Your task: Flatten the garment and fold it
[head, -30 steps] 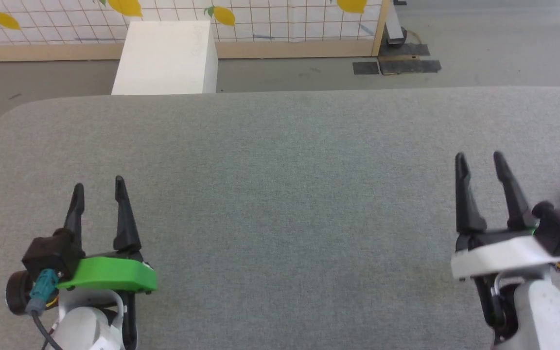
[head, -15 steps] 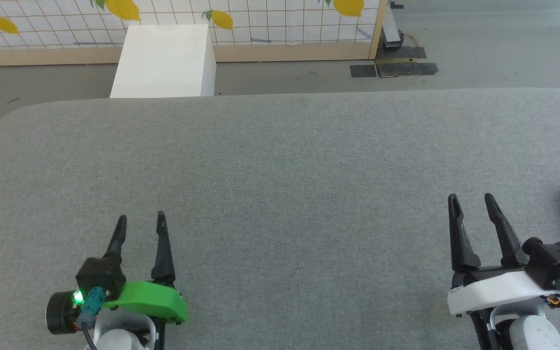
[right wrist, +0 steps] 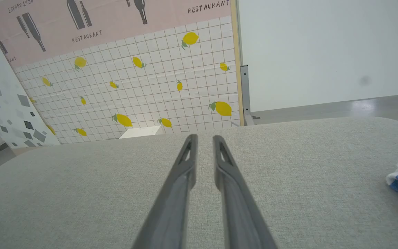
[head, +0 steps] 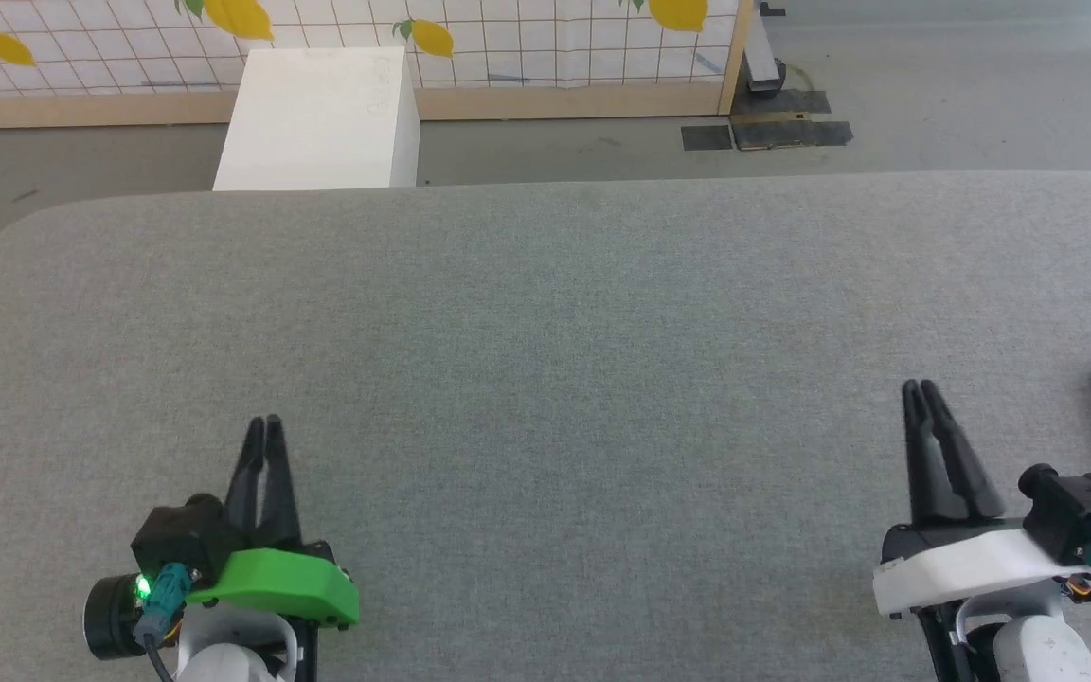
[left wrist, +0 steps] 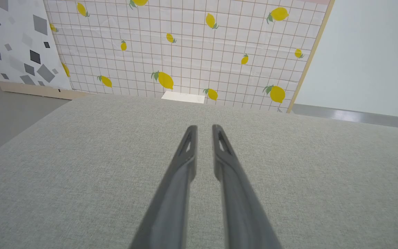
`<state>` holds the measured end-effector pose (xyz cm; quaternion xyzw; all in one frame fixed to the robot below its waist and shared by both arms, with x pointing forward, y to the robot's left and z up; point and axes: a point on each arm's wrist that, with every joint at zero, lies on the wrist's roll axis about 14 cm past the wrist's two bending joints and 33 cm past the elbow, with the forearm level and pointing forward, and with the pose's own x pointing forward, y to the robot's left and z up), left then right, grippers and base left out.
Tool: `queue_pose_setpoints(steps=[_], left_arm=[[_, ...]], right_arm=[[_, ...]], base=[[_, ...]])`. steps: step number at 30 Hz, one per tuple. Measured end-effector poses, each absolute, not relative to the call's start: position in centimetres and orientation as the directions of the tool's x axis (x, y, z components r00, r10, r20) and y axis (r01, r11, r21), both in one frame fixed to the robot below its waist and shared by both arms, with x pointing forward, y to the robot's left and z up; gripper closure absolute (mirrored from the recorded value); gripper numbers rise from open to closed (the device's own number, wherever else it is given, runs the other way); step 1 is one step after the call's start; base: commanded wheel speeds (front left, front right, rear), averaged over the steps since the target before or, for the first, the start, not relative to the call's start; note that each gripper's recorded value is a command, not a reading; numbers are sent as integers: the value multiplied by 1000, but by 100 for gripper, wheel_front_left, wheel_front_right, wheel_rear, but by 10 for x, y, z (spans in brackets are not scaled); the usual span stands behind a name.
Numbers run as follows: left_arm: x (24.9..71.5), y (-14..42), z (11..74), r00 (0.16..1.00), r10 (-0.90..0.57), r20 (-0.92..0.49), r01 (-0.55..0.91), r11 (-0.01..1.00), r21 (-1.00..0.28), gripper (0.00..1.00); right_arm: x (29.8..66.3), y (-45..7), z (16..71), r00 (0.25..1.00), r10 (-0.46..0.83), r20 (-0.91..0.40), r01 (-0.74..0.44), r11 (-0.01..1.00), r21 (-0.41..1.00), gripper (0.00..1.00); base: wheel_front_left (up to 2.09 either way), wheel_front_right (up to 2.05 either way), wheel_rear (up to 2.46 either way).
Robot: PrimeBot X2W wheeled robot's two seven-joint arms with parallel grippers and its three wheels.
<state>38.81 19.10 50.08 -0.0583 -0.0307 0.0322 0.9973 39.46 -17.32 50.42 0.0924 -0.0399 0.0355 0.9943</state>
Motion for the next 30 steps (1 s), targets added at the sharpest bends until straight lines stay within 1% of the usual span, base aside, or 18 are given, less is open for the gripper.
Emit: queue_pose_setpoints(steps=[30], left_arm=[[388, 188, 509, 997, 48, 53, -43, 995, -94, 100]], right_arm=[[393, -170, 513, 993, 84, 78, -95, 986, 140, 100]], base=[[0, 0, 0]])
